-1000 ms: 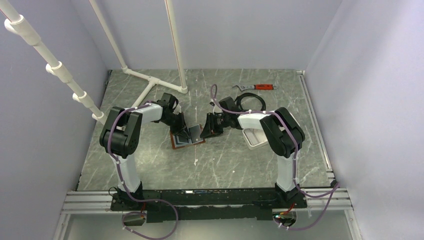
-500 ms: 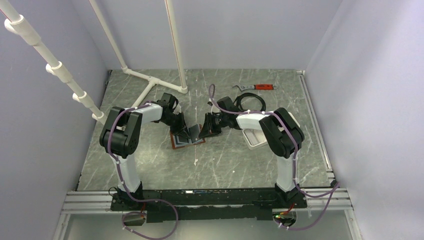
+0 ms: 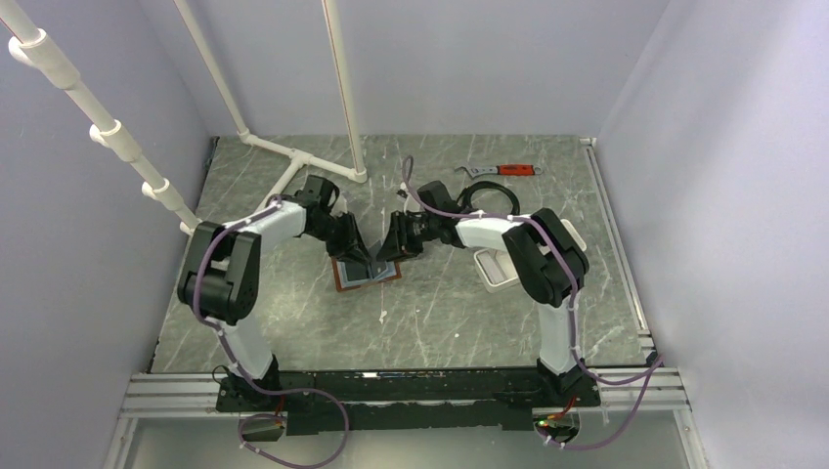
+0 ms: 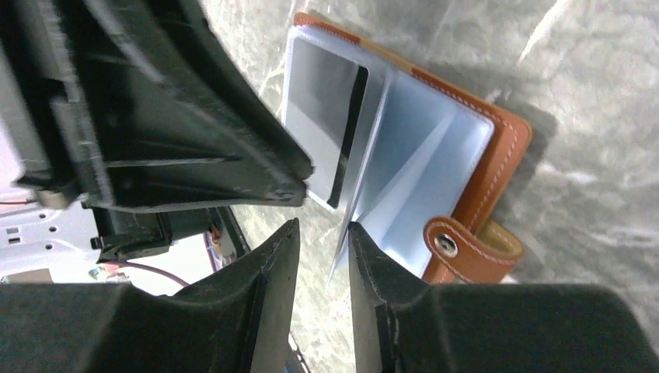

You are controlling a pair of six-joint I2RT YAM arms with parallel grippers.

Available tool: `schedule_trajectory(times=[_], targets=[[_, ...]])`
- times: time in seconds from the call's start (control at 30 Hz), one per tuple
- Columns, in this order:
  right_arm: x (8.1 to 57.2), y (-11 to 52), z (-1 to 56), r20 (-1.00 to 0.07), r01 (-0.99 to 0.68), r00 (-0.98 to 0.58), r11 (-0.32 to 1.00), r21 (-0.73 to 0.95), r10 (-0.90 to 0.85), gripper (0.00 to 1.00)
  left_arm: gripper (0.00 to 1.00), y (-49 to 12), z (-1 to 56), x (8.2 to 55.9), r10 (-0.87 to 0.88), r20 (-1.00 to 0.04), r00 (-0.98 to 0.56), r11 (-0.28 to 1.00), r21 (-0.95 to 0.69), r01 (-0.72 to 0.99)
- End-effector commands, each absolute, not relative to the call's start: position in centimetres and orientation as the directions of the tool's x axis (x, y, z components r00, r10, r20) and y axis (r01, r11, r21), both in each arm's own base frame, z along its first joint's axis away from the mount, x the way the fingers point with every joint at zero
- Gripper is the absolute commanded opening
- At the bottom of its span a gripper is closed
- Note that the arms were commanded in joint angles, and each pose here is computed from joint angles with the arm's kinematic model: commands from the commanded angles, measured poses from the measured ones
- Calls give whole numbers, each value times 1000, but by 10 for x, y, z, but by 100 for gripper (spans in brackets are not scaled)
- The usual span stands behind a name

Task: Put the credit cards into the card holder
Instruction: Insert the credit card into the card holder.

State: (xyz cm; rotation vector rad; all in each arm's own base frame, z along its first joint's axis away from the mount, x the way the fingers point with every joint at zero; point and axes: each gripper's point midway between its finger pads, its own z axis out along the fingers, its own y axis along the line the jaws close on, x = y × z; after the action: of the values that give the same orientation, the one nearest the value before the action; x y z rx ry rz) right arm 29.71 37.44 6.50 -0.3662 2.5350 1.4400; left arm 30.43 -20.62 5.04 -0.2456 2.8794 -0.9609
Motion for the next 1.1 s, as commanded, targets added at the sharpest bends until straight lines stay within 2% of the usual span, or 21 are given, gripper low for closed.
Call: schedule_trajectory(times=[0.0,0.23,0.37,0.6,0.83,1.0,1.07], targets=[[304,396,82,-343,-365,-930,439,821,-132,32,29,-192,85,297,-214,-66,-975,754,-646,-122],[302,417,81,-336,-374,-927,424,825,-164,35,35,-143,112,283,-296,-124,-947,756,-637,-153],[303,428,70,-323,-370,-929,442,817,-180,40,36,-127,122,280,-332,-144,-932,746,-645,-166],[306,435,63,-309,-364,-931,461,809,-194,44,39,-127,136,283,-334,-173,-926,722,-678,-134],[312,415,65,-333,-372,-927,529,763,-173,46,42,-146,143,296,-303,-141,-942,626,-775,-85],[318,387,57,-327,-359,-929,637,682,-173,43,41,-173,132,305,-244,-73,-967,533,-843,-71],[319,374,57,-332,-349,-929,692,632,-166,37,39,-182,124,308,-221,-64,-973,541,-838,-68]])
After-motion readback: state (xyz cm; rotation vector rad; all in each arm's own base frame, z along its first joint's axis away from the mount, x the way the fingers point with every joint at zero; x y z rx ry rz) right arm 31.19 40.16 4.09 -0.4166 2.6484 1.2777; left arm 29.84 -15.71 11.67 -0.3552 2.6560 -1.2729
